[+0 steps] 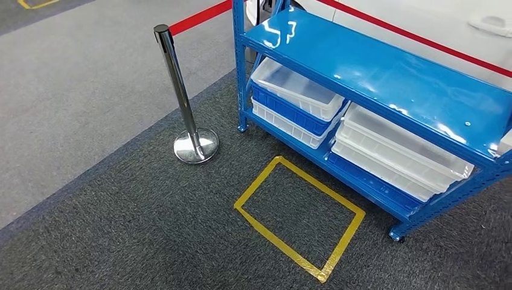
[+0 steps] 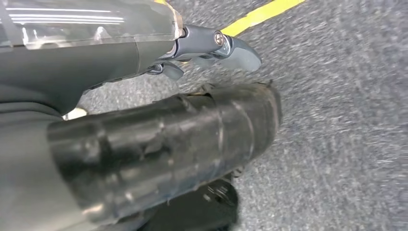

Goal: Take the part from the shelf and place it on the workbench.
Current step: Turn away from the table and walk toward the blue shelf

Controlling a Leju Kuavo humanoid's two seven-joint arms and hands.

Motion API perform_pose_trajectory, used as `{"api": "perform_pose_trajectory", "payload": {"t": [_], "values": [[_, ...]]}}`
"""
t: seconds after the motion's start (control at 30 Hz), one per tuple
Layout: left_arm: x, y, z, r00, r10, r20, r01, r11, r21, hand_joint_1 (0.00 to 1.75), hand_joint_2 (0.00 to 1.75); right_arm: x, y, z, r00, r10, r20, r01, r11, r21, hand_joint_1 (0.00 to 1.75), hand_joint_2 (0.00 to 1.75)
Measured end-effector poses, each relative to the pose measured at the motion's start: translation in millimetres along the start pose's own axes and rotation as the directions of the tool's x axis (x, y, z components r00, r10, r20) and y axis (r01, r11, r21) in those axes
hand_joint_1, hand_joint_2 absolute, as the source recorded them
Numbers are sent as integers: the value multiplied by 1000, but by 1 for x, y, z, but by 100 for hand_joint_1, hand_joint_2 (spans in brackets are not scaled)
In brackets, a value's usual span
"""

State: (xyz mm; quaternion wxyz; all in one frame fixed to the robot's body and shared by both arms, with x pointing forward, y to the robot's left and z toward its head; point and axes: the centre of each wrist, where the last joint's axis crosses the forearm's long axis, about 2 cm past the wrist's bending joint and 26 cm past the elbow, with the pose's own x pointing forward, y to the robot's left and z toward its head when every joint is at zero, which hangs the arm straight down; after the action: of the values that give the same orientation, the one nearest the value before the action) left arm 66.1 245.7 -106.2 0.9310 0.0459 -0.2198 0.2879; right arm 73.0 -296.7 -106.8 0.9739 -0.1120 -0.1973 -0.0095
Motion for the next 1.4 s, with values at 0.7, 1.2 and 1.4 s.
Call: {"api": "perform_pose_trajectory", "payload": {"t": [0.7, 1.2, 1.4], "values": [[2, -3, 0, 1000, 10, 2, -10, 1000, -4, 0, 0, 0, -1, 0, 1000, -1, 3, 1, 1000, -3, 0, 0], [1, 0, 0, 1000, 10, 0, -10, 1000, 4, 0, 0, -1, 0, 0, 1000, -5, 1, 5, 1000, -1, 0, 0], [-1, 0, 0, 1000, 11, -3, -11, 1000, 4, 0, 0, 0, -1, 0, 1000, -4, 3, 4, 1000, -2, 0, 0]]}}
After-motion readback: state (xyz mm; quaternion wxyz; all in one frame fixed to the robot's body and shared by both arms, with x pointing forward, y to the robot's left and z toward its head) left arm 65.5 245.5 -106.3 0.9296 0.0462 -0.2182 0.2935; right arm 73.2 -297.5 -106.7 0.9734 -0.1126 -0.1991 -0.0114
